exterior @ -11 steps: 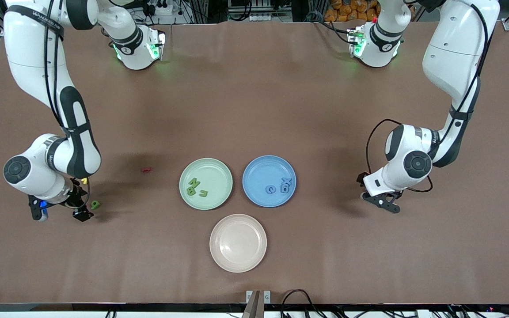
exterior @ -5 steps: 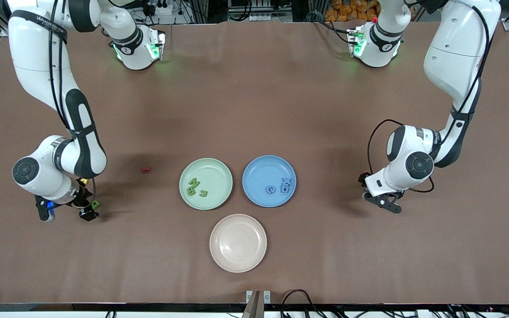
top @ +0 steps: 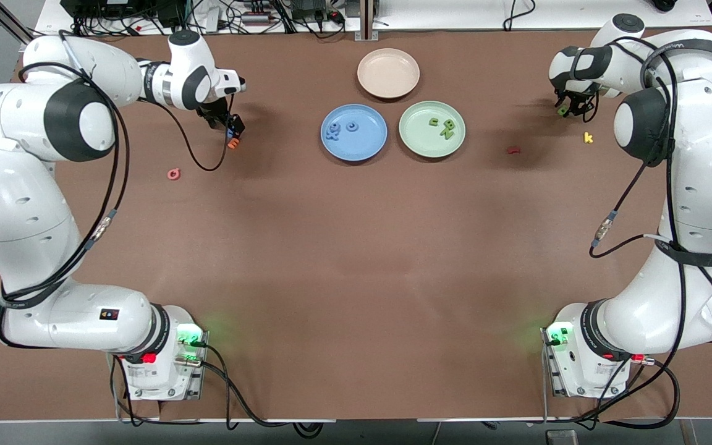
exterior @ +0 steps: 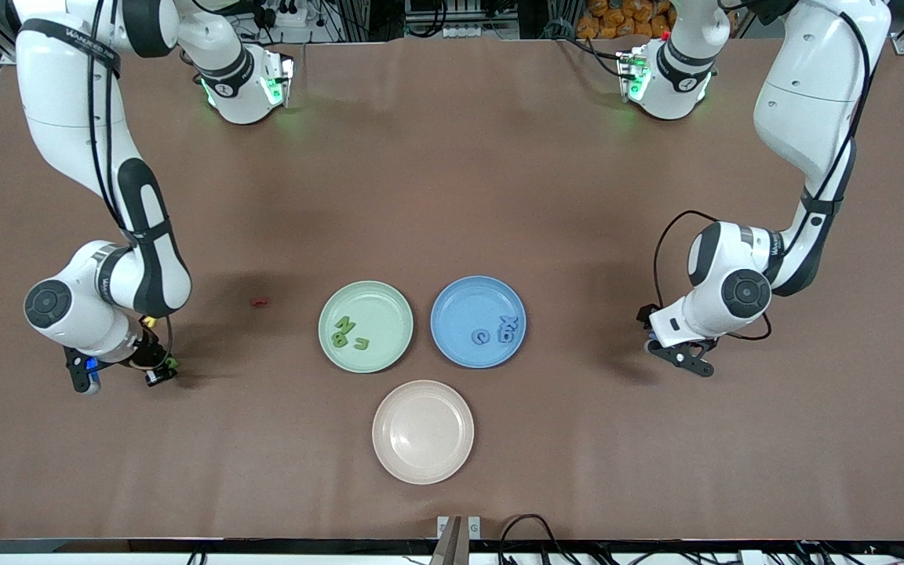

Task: Sort letters by color into matching plates
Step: 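Grasp green b with the right gripper while the left gripper grasps blue E, then carry b and E toward the green and blue plates with both grippers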

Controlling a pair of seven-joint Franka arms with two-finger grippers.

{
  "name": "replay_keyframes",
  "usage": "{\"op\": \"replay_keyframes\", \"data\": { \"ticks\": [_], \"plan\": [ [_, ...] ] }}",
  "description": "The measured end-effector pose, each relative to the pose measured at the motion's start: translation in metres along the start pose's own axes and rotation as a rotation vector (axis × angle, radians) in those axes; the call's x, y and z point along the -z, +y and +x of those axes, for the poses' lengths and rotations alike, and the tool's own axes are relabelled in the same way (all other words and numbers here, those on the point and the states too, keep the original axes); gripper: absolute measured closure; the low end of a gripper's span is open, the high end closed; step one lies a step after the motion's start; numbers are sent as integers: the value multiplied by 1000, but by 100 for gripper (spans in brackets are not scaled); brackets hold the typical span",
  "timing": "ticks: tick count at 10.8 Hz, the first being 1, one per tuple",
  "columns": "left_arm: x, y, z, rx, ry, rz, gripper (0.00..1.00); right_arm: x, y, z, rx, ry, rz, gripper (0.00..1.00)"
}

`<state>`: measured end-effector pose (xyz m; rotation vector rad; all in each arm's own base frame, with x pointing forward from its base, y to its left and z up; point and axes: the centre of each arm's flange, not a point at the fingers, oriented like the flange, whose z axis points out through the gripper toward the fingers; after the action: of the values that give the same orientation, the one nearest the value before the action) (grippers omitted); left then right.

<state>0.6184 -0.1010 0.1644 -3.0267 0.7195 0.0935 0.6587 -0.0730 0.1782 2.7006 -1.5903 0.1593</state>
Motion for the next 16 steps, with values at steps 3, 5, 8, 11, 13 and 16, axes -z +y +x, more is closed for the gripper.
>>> {"op": "replay_keyframes", "data": {
  "ticks": [3,5,8,11,13,16],
  "plan": [
    [1,0,0,0,1,0,5,-1,1,0,22,0,-1,73],
    [5,-2,0,35,7,1,33,-1,1,0,44,0,-1,73],
    [8,-3,-1,75,9,2,67,-1,1,0,153,0,-1,73],
    [8,-3,-1,81,9,2,67,0,0,-1,391,-4,-2,73],
    [9,-3,0,81,13,3,67,1,-4,-6,515,-16,-2,73],
    [20,-4,3,88,31,8,67,16,-22,-12,747,-58,4,73]
  ]
}}
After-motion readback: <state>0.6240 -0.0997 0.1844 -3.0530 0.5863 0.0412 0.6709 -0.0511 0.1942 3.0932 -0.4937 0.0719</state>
